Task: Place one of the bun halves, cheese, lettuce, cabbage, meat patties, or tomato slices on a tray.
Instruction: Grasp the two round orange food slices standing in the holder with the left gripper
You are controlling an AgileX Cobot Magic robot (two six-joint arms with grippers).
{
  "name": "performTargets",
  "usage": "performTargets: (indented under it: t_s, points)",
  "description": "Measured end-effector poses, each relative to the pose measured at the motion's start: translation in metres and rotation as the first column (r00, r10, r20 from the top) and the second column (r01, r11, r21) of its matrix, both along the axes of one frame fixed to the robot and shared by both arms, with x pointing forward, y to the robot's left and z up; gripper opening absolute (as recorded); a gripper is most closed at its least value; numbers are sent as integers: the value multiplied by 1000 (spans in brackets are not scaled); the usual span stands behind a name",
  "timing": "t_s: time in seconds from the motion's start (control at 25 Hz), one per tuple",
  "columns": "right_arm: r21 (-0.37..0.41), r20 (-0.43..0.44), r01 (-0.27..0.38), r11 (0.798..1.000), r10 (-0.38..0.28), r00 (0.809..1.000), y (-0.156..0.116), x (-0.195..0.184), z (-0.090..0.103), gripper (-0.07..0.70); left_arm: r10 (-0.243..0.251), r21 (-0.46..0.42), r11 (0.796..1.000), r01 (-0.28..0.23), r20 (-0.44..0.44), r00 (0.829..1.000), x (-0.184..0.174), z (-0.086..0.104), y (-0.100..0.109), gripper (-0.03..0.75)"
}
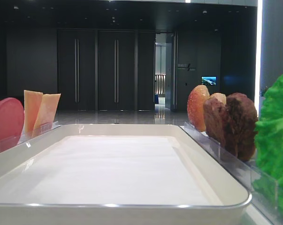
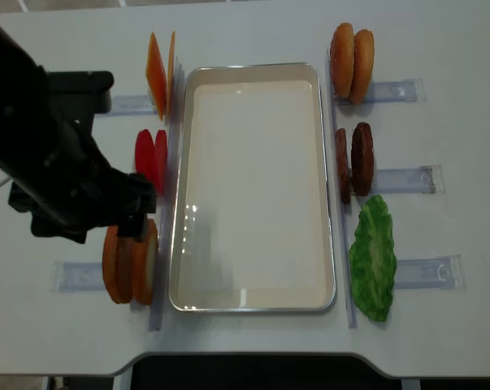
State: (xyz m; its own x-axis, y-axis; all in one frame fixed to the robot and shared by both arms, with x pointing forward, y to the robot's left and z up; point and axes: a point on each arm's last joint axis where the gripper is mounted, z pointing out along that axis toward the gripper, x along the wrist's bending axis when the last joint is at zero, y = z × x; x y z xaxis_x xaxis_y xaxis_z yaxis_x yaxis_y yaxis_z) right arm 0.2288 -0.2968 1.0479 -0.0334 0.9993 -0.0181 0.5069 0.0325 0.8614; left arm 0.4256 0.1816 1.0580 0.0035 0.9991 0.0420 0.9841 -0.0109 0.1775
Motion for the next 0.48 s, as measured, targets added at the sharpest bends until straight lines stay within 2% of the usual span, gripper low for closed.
performTargets:
  t_s: [0.48]
  points:
    - [0, 0, 0, 1000, 0, 1000, 0, 0, 0, 541, -13, 58, 998, 19, -95, 995, 15, -32, -18, 660]
